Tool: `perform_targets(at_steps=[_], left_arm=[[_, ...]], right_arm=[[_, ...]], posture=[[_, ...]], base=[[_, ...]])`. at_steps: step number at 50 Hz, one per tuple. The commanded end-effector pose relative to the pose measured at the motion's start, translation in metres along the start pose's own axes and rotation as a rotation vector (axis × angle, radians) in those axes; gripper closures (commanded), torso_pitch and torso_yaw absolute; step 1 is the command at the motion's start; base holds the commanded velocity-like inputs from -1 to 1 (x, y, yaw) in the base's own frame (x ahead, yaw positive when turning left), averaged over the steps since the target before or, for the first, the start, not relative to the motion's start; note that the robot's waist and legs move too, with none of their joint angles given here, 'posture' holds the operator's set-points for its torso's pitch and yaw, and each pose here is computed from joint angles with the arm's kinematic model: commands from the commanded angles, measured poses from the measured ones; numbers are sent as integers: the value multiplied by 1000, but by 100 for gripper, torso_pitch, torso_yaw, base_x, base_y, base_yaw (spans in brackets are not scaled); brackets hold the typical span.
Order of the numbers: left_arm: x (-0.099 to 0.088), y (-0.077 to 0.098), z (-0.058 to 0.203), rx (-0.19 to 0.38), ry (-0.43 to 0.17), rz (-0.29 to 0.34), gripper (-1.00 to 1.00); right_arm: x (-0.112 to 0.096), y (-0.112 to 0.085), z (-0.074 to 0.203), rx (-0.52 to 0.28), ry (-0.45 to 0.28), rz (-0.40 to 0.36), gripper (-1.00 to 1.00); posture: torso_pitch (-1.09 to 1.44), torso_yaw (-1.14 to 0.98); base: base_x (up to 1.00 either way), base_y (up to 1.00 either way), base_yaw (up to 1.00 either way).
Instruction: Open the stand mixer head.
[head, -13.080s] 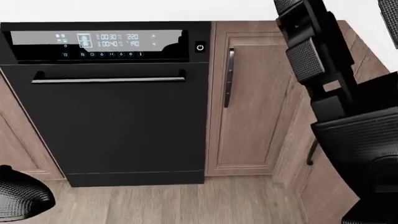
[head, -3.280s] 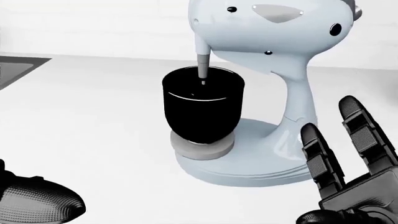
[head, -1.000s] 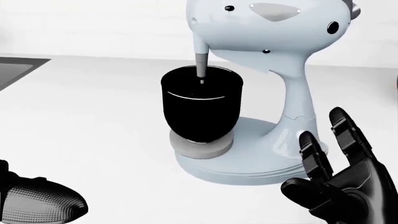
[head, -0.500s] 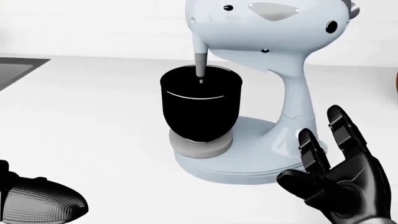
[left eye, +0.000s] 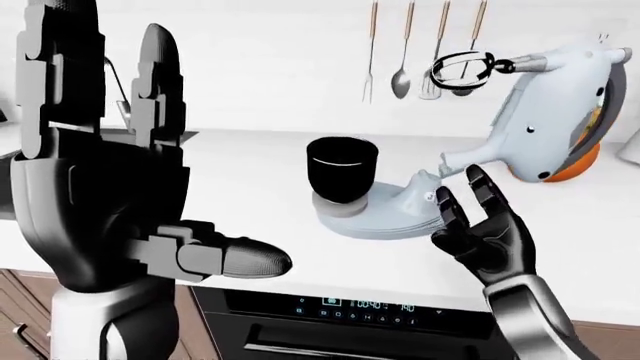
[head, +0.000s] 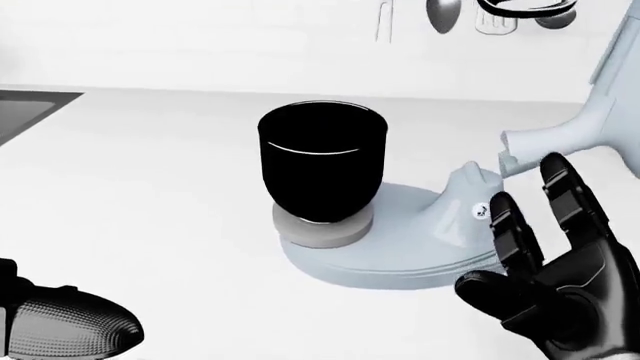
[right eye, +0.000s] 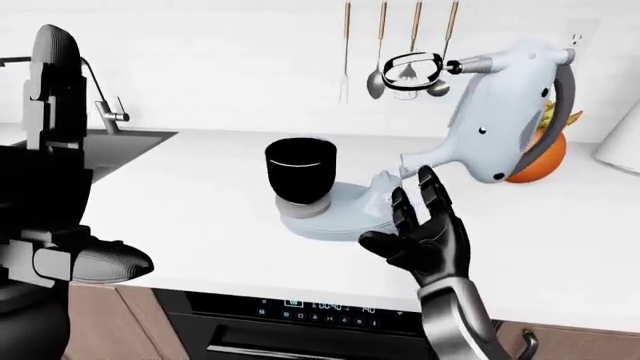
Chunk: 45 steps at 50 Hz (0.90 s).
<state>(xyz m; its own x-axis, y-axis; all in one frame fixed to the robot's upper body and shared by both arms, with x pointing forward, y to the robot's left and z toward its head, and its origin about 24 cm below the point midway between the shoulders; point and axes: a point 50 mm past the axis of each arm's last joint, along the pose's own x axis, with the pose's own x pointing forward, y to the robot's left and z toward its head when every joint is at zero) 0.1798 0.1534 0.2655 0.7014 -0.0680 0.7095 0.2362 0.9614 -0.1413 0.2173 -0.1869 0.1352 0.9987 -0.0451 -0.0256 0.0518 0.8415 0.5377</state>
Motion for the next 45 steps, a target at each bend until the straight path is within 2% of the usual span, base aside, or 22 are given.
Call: perform_targets(at_steps=[1, 8, 11, 16, 45], left_arm=[[2, -2, 5, 5, -38, -14, -100], [1, -2, 4, 6, -37, -14, -100], [2, -1, 5, 6, -38, -14, -100], [1, -2, 5, 7, -38, -14, -100], [1, -2, 4, 4, -36, -15, -100]], right_arm=[[-5, 15, 14, 13, -66, 79, -100], [-20, 32, 32, 36, -110, 148, -100], [-21, 32, 33, 40, -110, 150, -100], [-21, 30, 29, 92, -95, 183, -100], [-20, 31, 29, 91, -90, 180, -100]], posture=[[-38, 0], [-38, 0], [-38, 0], [-38, 0], [-38, 0]], base=[[0, 0, 0], [0, 0, 0], [0, 0, 0], [0, 0, 0], [0, 0, 0]])
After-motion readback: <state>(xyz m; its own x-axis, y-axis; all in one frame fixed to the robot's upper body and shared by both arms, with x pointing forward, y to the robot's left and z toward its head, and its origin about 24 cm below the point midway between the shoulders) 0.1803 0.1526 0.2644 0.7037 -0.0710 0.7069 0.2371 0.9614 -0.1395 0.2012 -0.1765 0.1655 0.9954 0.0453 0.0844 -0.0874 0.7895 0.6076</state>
